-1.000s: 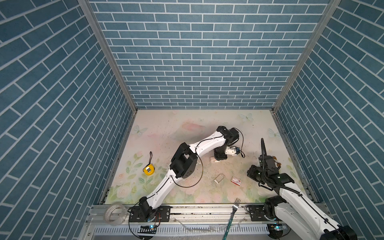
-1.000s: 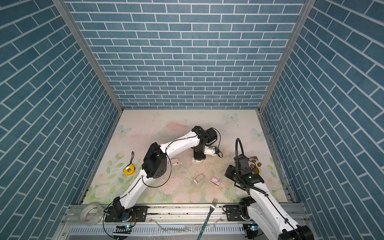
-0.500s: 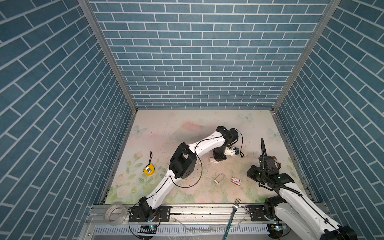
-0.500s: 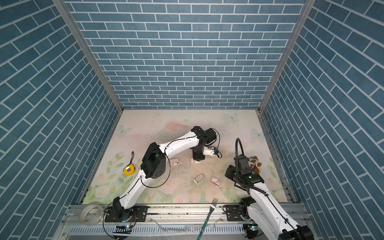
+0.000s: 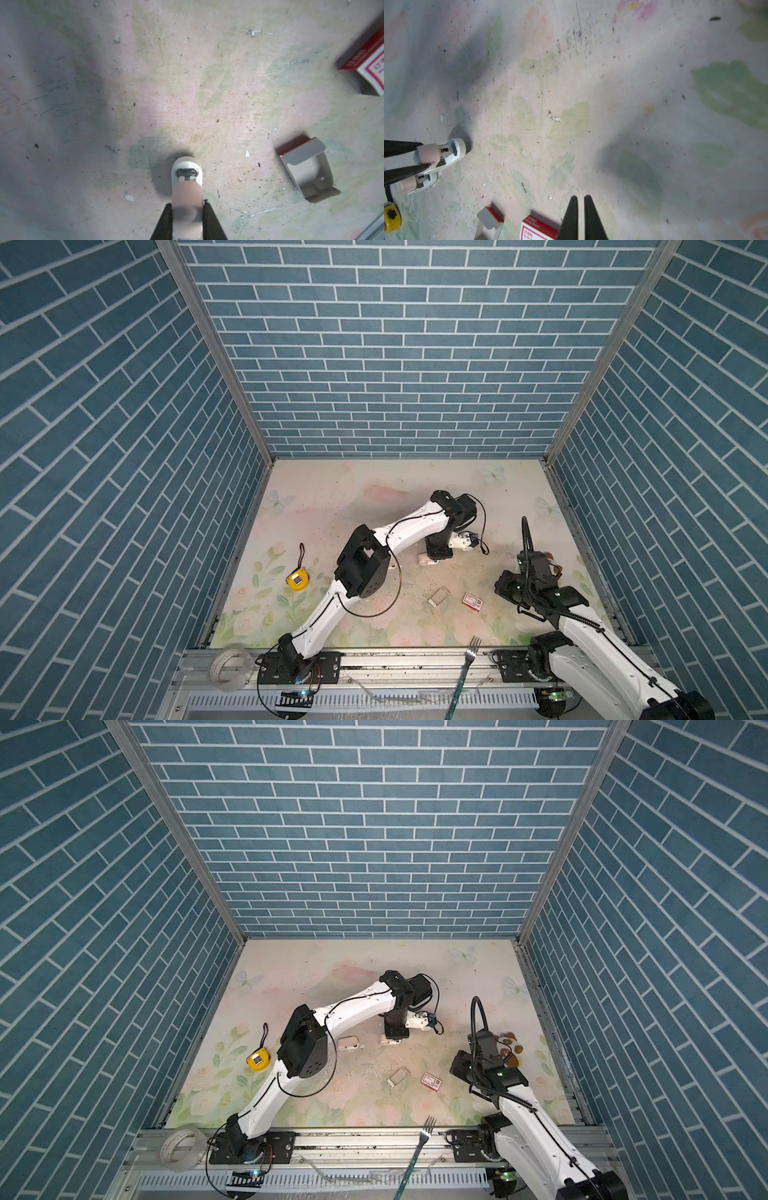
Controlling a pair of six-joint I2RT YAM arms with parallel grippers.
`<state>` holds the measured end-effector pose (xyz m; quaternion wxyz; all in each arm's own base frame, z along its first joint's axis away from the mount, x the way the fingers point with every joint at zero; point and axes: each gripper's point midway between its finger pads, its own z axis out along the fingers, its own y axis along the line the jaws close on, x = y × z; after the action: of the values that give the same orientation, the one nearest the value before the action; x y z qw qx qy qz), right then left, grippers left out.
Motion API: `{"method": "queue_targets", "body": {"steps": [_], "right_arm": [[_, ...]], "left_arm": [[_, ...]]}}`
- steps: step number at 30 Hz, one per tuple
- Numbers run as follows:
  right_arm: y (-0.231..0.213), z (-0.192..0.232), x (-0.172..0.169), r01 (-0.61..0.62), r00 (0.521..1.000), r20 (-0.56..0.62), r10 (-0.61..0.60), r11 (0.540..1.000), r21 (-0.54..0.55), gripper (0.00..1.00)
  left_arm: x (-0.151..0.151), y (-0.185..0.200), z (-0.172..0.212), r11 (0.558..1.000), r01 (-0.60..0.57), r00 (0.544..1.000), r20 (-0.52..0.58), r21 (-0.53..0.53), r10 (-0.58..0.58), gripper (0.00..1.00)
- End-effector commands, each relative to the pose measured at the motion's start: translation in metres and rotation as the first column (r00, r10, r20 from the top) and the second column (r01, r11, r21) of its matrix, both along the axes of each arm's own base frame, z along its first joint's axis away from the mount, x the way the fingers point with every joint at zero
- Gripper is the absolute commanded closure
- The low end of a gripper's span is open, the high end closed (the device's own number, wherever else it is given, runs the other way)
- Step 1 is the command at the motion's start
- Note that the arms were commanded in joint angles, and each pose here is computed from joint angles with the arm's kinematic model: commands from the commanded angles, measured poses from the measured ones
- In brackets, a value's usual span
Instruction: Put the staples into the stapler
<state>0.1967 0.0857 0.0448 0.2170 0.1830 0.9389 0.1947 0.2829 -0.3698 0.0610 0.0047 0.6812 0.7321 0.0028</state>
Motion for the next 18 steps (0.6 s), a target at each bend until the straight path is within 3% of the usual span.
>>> {"method": "queue_targets", "body": {"steps": [1, 11, 18], "right_arm": [[-0.005, 0.0, -0.001, 0.035, 0.999, -0.013, -0.035, 0.999, -0.008, 0.89], [-0.006, -0.002, -0.005, 0.04, 0.999, -0.014, -0.04, 0.999, -0.008, 0.89], [-0.007, -0.003, -0.006, 0.043, 0.999, -0.012, -0.043, 0.999, -0.008, 0.88]], "left_arm": [[0.001, 0.008, 0.009, 1.0, -0.017, 1.0, 0.02, -0.003, 0.017, 0.88], [-0.001, 0.011, -0.003, 1.0, -0.028, 0.999, 0.021, 0.004, 0.028, 0.82], [0.0, 0.01, -0.001, 1.0, -0.03, 0.999, 0.024, -0.003, 0.03, 0.71]]}}
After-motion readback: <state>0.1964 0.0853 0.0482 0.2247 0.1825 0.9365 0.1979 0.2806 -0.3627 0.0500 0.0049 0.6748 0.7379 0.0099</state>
